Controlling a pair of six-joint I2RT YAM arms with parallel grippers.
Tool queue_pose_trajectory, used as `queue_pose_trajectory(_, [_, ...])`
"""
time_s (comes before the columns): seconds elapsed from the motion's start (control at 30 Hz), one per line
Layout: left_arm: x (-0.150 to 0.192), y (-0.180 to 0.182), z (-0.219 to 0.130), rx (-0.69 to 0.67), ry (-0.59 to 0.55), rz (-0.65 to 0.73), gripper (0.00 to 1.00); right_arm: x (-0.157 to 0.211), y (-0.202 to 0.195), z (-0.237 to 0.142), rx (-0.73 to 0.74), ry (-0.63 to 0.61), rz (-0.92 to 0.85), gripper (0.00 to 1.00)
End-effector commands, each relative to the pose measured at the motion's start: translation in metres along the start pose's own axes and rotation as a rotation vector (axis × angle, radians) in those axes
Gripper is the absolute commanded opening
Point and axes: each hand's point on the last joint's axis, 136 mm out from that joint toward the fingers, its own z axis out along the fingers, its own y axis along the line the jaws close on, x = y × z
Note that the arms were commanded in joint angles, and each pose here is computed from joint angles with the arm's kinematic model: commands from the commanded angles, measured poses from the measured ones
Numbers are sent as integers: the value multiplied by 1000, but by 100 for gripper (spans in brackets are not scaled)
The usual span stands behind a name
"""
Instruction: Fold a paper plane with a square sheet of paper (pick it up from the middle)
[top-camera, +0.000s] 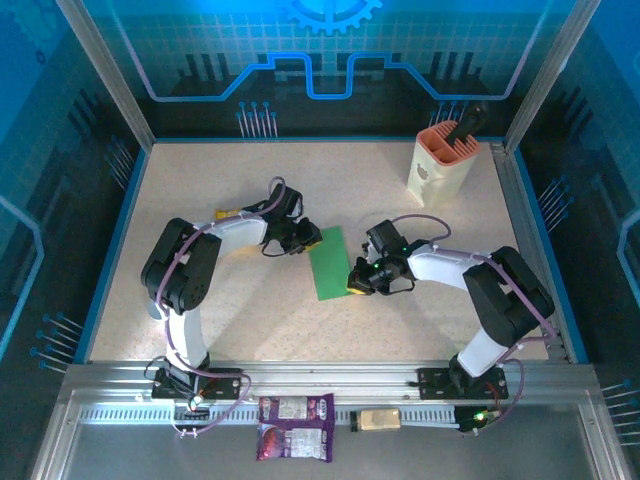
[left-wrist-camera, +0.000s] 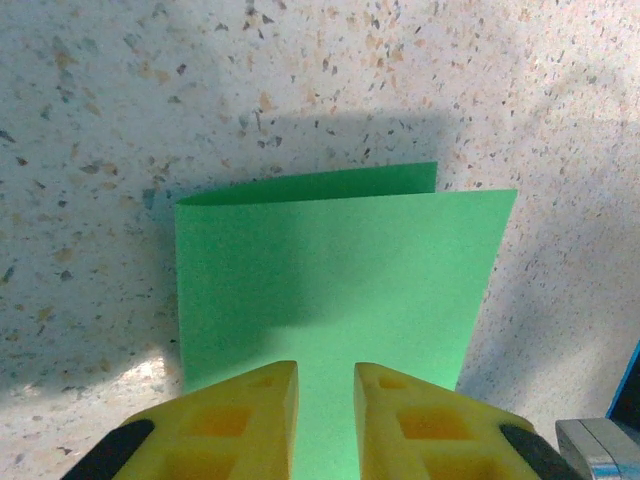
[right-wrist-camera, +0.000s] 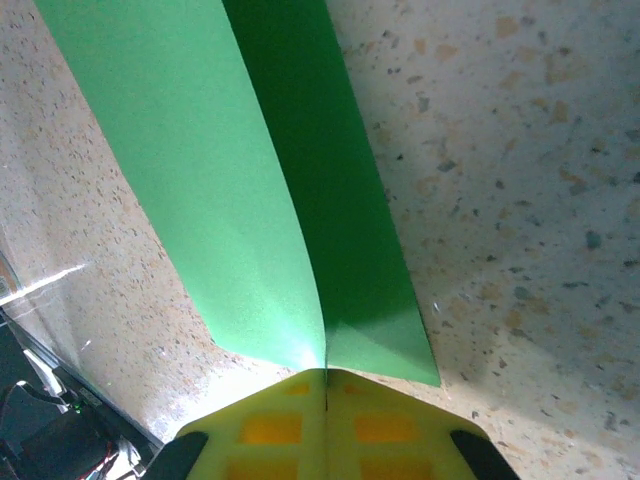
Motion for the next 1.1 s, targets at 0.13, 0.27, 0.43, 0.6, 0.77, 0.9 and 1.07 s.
queue_pose_trajectory(0.13, [12, 20, 21, -52, 84, -10, 22, 3, 9, -8, -42, 18, -17, 6])
queue_pose_trajectory(0.27, [15, 22, 27, -54, 107, -5, 21, 1, 27, -9, -114, 30, -62, 7])
queue_pose_trajectory(0.43, [18, 18, 32, -32, 125, 16, 21, -1, 48, -5, -168, 51, -104, 6])
queue_pose_trajectory(0.6, [20, 14, 37, -14, 135, 25, 21, -14, 59, 3, -189, 36, -101, 6])
queue_pose_trajectory(0.77, [21, 13, 40, -8, 142, 27, 21, -24, 67, 13, -200, 24, -98, 6])
queue_pose_trajectory(0.9, [23, 13, 42, -7, 150, 26, 21, -27, 71, 21, -208, 29, -104, 7])
queue_pose_trajectory(1.07, [26, 17, 45, -12, 155, 22, 21, -31, 67, 28, -184, 21, -90, 6])
